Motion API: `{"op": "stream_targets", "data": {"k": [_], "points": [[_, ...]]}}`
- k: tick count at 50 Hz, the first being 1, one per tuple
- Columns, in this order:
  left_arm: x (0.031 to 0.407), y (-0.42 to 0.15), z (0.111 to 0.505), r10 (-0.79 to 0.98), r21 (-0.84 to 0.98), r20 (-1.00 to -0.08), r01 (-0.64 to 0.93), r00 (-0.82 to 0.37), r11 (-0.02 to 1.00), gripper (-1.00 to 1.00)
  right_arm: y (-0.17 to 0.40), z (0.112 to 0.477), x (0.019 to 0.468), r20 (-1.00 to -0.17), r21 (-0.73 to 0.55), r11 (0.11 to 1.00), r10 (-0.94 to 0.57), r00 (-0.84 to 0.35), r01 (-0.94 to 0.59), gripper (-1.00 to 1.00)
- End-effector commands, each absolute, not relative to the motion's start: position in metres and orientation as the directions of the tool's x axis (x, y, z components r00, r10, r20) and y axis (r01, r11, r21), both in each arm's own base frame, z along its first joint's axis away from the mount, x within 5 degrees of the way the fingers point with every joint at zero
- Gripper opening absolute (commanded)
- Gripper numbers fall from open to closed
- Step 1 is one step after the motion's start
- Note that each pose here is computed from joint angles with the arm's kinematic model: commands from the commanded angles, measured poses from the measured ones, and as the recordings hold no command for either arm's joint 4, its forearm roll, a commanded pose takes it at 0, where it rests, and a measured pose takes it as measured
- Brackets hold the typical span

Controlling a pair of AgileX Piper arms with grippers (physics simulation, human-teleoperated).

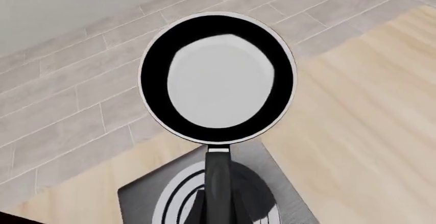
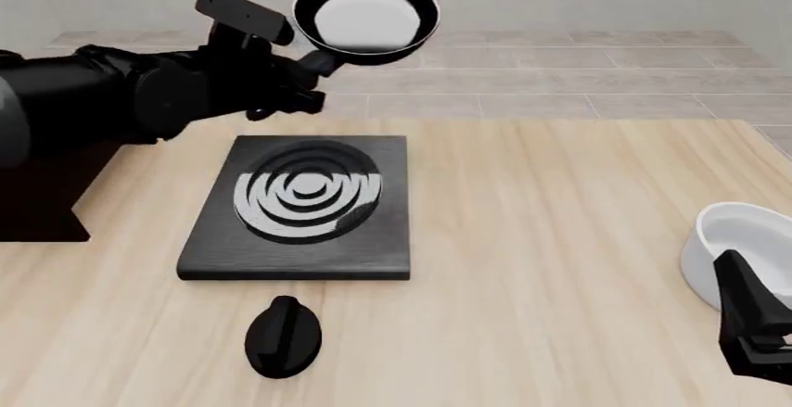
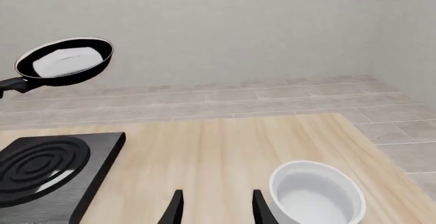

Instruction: Put the frying pan on top of the cabinet.

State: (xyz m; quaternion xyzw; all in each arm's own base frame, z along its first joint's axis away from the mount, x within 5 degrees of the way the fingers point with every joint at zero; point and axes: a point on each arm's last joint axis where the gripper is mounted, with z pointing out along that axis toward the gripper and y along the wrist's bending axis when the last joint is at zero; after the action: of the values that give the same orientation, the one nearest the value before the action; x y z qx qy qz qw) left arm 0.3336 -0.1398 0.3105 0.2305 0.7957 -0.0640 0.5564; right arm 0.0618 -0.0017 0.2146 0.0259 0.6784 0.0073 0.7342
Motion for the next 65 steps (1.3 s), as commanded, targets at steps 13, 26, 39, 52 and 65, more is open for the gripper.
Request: {"op": "stream_targets", "data": {"k": [13, 26, 39, 52, 65], "points": [[0.312, -0.061, 0.364, 0.233, 0.173, -0.940, 0.241, -0.249, 0.955, -1.00, -0.001, 0.215, 0.062, -0.996, 0.050, 0.999, 0.048, 0.079, 0.017, 1.00], [0.300, -0.035, 0.377, 0.224, 0.183, -0.939, 0.171, -0.261, 0.968, -1.00, -0.001, 0.215, 0.062, -0.996, 0.049, 0.999, 0.048, 0.078, 0.016, 1.00], [0.288, -0.005, 0.392, 0.204, 0.191, -0.940, 0.074, -0.275, 0.979, -1.00, -0.001, 0.215, 0.062, -0.996, 0.045, 0.999, 0.044, 0.077, 0.016, 1.00], [0.279, 0.015, 0.394, 0.137, 0.146, -0.941, -0.008, -0.309, 0.989, -1.00, -0.001, 0.214, 0.062, -0.996, 0.045, 0.999, 0.043, 0.075, 0.015, 1.00], [0.273, 0.036, 0.390, 0.127, 0.161, -0.933, -0.073, -0.336, 0.984, -1.00, -0.001, 0.215, 0.063, -0.996, 0.045, 0.999, 0.044, 0.073, 0.017, 1.00]]}}
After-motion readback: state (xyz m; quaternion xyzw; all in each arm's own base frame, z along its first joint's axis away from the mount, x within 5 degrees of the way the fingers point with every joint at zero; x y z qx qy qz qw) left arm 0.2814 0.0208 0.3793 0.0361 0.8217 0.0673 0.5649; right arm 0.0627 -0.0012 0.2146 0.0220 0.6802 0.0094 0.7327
